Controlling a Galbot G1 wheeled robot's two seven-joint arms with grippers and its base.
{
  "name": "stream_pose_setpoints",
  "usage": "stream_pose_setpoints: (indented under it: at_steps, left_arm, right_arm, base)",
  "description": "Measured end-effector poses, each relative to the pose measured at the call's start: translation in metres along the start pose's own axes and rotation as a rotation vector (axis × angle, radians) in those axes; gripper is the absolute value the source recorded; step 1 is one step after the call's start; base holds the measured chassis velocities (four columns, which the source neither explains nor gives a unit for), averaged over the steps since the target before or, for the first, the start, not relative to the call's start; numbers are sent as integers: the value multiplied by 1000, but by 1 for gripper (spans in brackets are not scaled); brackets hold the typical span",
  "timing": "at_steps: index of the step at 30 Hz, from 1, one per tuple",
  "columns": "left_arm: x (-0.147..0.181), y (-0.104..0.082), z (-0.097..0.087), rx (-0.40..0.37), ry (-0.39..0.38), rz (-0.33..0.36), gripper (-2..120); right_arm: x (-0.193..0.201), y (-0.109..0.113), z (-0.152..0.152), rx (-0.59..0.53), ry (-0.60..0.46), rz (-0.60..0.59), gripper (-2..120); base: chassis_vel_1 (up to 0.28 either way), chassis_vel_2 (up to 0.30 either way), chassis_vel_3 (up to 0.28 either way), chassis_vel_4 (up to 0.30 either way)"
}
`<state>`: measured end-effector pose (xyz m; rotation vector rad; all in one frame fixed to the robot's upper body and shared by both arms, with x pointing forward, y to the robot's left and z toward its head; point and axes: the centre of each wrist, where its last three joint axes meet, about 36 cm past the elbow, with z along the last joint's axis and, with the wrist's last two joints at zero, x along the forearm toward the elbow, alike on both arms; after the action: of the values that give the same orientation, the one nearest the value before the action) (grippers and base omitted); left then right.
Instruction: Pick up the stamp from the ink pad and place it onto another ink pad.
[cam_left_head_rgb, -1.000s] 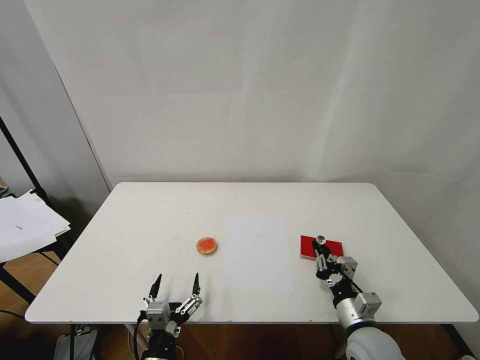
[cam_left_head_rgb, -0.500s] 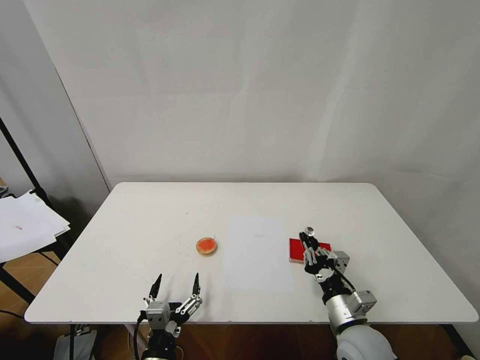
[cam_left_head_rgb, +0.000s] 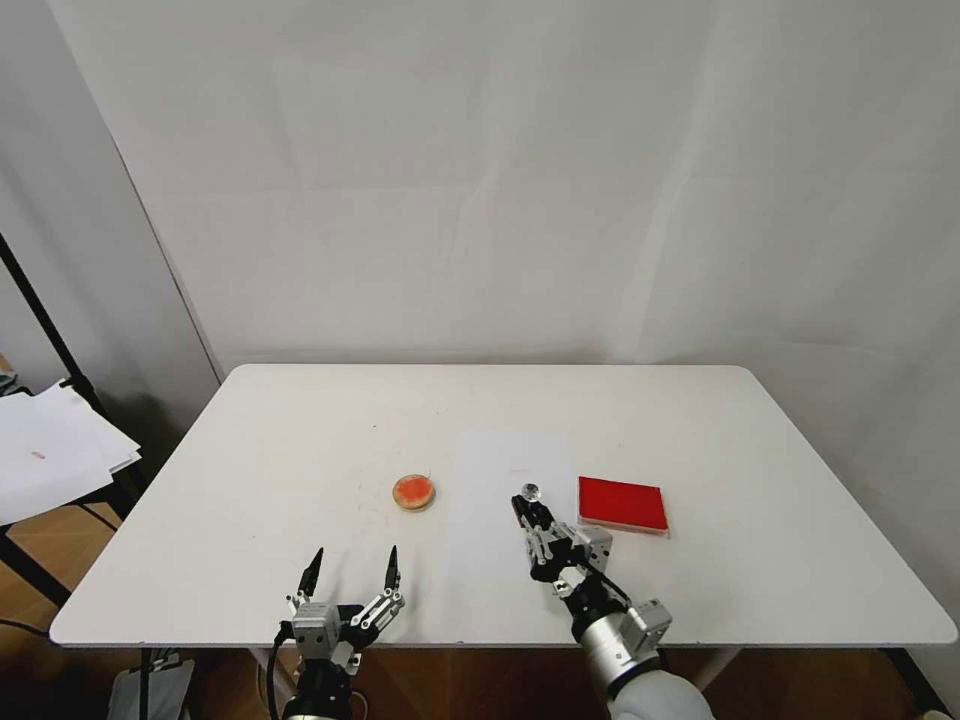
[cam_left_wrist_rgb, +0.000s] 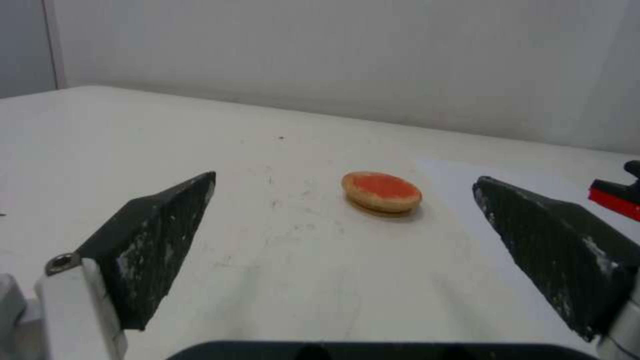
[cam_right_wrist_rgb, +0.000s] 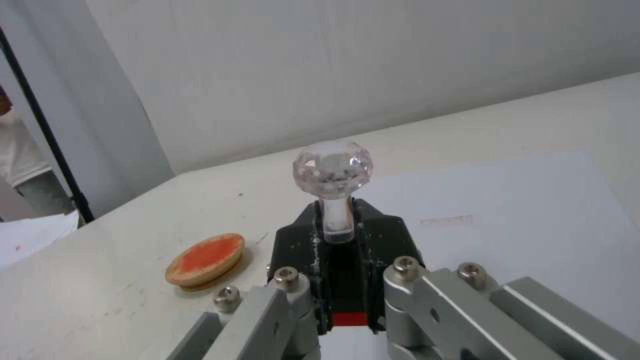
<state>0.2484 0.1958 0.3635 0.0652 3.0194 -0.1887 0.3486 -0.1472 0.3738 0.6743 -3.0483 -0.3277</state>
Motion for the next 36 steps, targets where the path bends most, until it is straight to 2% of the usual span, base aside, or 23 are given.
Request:
stream_pose_setpoints:
  at_steps: [10,18,36]
  left_arm:
    - [0,0,0,0,0,0,102]
    - [0,0,0,0,0,0,102]
    - [0,0,0,0,0,0,102]
  right_arm:
    - [-30,-7,7,52,29,-15,8]
    - [-30,-12,6,90,108,-10,8]
    - [-28,-14,2,87,169,5,8]
  base:
    - [0,0,0,0]
    - [0,0,0,0]
    - [0,0,0,0]
